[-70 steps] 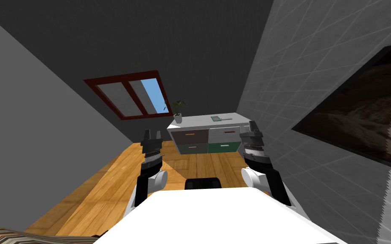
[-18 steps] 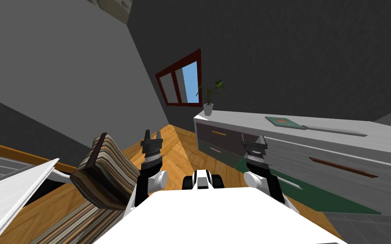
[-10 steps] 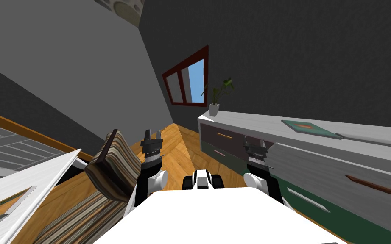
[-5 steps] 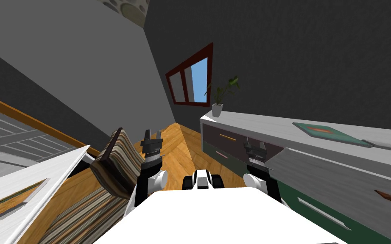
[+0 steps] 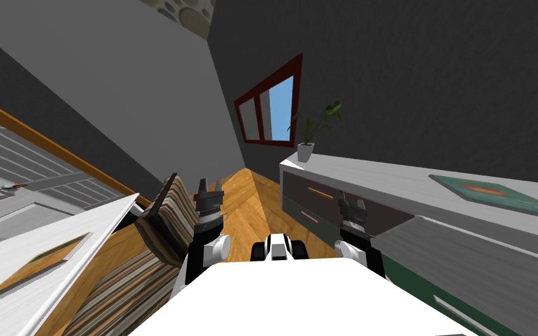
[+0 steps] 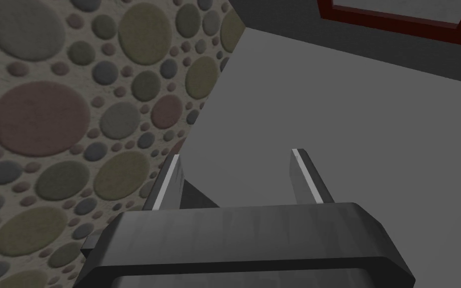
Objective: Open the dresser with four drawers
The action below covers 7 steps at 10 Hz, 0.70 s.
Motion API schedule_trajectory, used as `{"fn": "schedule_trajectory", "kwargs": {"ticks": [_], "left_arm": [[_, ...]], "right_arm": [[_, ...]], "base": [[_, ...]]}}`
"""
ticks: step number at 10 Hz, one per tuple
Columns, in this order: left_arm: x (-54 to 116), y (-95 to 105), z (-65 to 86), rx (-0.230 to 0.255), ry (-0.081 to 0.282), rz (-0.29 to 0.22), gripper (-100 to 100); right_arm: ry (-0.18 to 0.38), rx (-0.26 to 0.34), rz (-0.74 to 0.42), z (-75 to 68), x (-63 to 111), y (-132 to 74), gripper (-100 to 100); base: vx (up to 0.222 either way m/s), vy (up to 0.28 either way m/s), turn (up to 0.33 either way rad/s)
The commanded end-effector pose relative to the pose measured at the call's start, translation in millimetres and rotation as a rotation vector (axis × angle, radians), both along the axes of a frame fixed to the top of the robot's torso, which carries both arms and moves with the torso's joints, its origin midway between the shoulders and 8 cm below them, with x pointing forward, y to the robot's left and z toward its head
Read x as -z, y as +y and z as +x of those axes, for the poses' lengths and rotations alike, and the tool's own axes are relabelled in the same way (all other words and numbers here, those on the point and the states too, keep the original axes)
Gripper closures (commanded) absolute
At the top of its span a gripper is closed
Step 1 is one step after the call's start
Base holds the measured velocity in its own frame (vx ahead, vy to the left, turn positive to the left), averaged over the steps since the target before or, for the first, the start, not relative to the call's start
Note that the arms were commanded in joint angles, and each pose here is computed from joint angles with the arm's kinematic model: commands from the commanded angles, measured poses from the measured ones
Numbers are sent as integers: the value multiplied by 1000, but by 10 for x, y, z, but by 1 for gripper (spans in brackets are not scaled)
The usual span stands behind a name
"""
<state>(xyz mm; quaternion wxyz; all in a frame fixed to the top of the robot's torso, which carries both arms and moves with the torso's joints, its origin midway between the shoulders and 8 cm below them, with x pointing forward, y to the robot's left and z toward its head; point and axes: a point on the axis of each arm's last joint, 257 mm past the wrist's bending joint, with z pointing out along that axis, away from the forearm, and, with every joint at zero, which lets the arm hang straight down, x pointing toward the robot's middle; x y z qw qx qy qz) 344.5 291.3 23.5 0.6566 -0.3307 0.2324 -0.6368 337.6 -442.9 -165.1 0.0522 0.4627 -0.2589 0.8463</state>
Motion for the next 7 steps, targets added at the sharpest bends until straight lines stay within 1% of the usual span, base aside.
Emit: {"fn": "schedule_trajectory", "kwargs": {"ticks": [1, 2, 3, 4, 5, 6, 7], "left_arm": [[0, -1, 0, 0, 0, 0, 0], [0, 0, 0, 0, 0, 0, 0], [0, 0, 0, 0, 0, 0, 0], [0, 0, 0, 0, 0, 0, 0], [0, 0, 0, 0, 0, 0, 0], [0, 0, 0, 0, 0, 0, 0], [0, 0, 0, 0, 0, 0, 0]], "right_arm": [[-29, -9, 88, -35, 126, -73, -100], [-38, 2, 139, -75, 247, -135, -100], [-54, -11, 162, -75, 247, -135, -100], [-59, -15, 169, -75, 247, -135, -100], [-74, -6, 227, -120, 368, -189, -100], [-87, -15, 244, -120, 368, -189, -100], [-100, -2, 297, -167, 487, -235, -100]], "base": [[38, -7, 103], [46, -7, 164], [40, -1, 95], [21, 4, -8], [39, 4, 128], [38, -3, 126], [49, -6, 198]]}}
